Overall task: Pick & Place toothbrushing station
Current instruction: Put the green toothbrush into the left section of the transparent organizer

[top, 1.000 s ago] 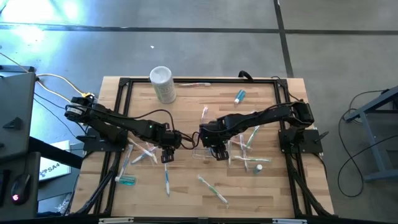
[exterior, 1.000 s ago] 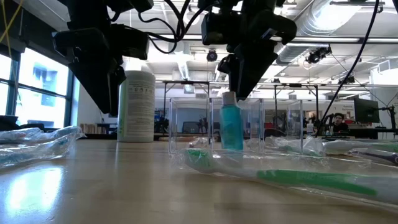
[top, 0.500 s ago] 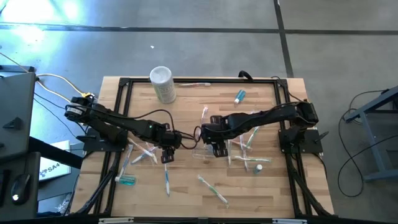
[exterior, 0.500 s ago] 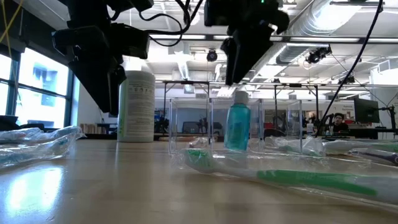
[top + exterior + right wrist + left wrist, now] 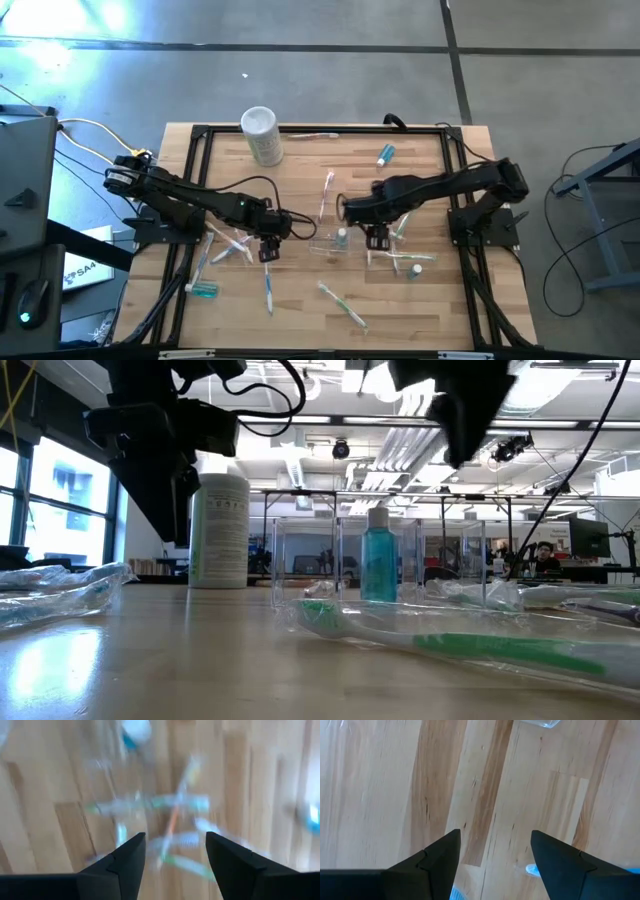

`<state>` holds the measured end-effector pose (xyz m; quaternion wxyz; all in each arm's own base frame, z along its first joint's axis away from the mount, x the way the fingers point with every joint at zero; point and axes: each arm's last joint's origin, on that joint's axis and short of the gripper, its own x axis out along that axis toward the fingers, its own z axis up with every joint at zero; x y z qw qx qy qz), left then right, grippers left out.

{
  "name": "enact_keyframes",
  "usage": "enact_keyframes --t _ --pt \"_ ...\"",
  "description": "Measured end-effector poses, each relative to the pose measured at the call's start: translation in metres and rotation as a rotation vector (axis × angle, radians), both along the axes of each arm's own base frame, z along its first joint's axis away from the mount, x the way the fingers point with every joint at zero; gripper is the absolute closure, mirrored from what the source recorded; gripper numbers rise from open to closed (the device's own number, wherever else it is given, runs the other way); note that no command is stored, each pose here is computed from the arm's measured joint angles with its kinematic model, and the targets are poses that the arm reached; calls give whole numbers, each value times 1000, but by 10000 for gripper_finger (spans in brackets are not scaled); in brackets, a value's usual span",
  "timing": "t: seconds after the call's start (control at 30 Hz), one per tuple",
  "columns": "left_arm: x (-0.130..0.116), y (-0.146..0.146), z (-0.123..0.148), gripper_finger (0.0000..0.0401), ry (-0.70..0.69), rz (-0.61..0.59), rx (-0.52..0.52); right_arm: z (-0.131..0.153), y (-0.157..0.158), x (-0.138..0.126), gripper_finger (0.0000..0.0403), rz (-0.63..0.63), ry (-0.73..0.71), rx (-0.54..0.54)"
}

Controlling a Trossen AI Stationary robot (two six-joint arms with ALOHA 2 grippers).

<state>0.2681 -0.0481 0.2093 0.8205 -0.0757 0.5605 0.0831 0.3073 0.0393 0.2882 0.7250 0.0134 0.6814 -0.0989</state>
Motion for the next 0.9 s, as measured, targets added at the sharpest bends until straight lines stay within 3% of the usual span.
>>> enact_keyframes --t 0.17,0.4,0.53,0.63,0.9 --pt "0 0 0 167 0 -4 -12 -4 -4 -16 202 -69 93 -68" --pt "0 -3 0 167 13 -26 -88 -11 -9 -50 202 -126 120 -65" --pt "0 -3 0 167 16 -31 -99 -8 -18 -77 202 -142 77 -61" --pt "0 -3 0 167 18 -38 -95 -8 -26 -94 202 -182 -31 -40" --pt "0 -3 0 167 7 -45 -92 -26 -46 -134 202 -479 -199 -29"
